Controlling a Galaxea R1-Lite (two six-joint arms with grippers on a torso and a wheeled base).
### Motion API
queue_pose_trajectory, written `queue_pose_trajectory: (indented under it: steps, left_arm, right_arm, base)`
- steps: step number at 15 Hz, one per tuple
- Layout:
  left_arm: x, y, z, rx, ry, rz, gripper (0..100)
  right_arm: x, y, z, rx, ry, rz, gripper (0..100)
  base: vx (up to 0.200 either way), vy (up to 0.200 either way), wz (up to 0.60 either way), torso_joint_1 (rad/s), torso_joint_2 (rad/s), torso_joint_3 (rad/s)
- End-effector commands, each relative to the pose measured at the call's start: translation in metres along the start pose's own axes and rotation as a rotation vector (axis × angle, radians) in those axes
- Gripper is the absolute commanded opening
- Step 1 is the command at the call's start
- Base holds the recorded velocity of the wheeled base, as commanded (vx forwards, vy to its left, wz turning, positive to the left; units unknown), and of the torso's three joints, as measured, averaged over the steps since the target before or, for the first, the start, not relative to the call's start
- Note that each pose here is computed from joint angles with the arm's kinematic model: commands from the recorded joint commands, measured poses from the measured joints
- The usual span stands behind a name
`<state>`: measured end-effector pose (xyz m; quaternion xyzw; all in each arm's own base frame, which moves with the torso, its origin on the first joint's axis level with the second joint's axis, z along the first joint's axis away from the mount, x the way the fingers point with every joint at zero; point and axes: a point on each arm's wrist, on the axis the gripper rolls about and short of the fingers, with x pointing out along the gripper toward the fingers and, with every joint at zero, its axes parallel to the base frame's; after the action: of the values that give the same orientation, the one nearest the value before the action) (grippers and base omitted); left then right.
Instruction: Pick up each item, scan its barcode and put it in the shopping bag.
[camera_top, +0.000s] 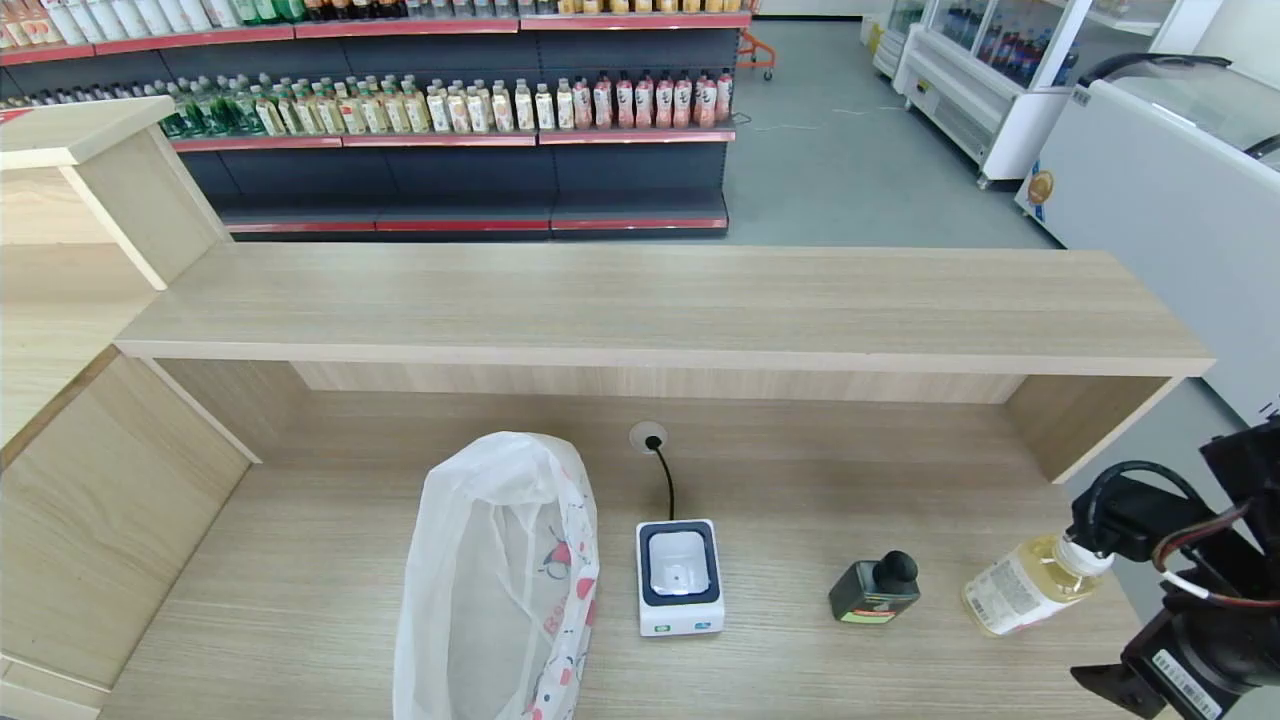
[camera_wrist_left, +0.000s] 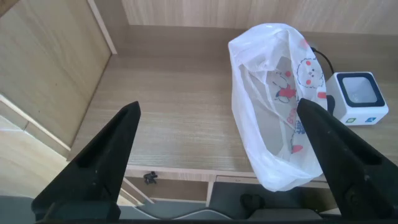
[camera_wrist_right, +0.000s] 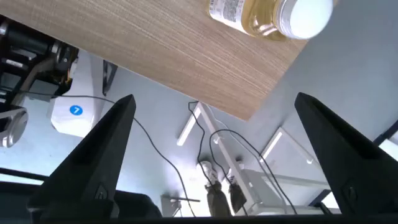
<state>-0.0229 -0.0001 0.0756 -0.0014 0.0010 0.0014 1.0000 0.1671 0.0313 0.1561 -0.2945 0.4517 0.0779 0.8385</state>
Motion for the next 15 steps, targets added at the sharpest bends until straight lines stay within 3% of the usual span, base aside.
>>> queue_pose_trajectory:
  steps: [1, 5, 10, 15]
  left_arm:
    - [0.0, 0.0, 0.0, 0.0, 0.0, 0.0, 100]
    - [0.0, 0.0, 0.0, 0.0, 0.0, -0.001, 100]
    - [0.0, 0.0, 0.0, 0.0, 0.0, 0.0, 100]
    - [0.0, 0.0, 0.0, 0.0, 0.0, 0.0, 100]
  right_arm:
    - [0.023, 0.003, 0.011, -0.023, 0.048, 0.027, 100]
    - [0.058, 0.02, 0.031, -0.076, -0.027, 0.131, 100]
    - [0.095, 0.026, 0.05, -0.19, -0.122, 0.125, 100]
    - [0.108, 0.034, 0.043, -0.23, -0.136, 0.215, 100]
  base:
    - [0.0, 0.0, 0.0, 0.0, 0.0, 0.0]
    - [0.0, 0.0, 0.0, 0.0, 0.0, 0.0]
    - [0.0, 0.0, 0.0, 0.0, 0.0, 0.0]
    - [0.0, 0.0, 0.0, 0.0, 0.0, 0.0]
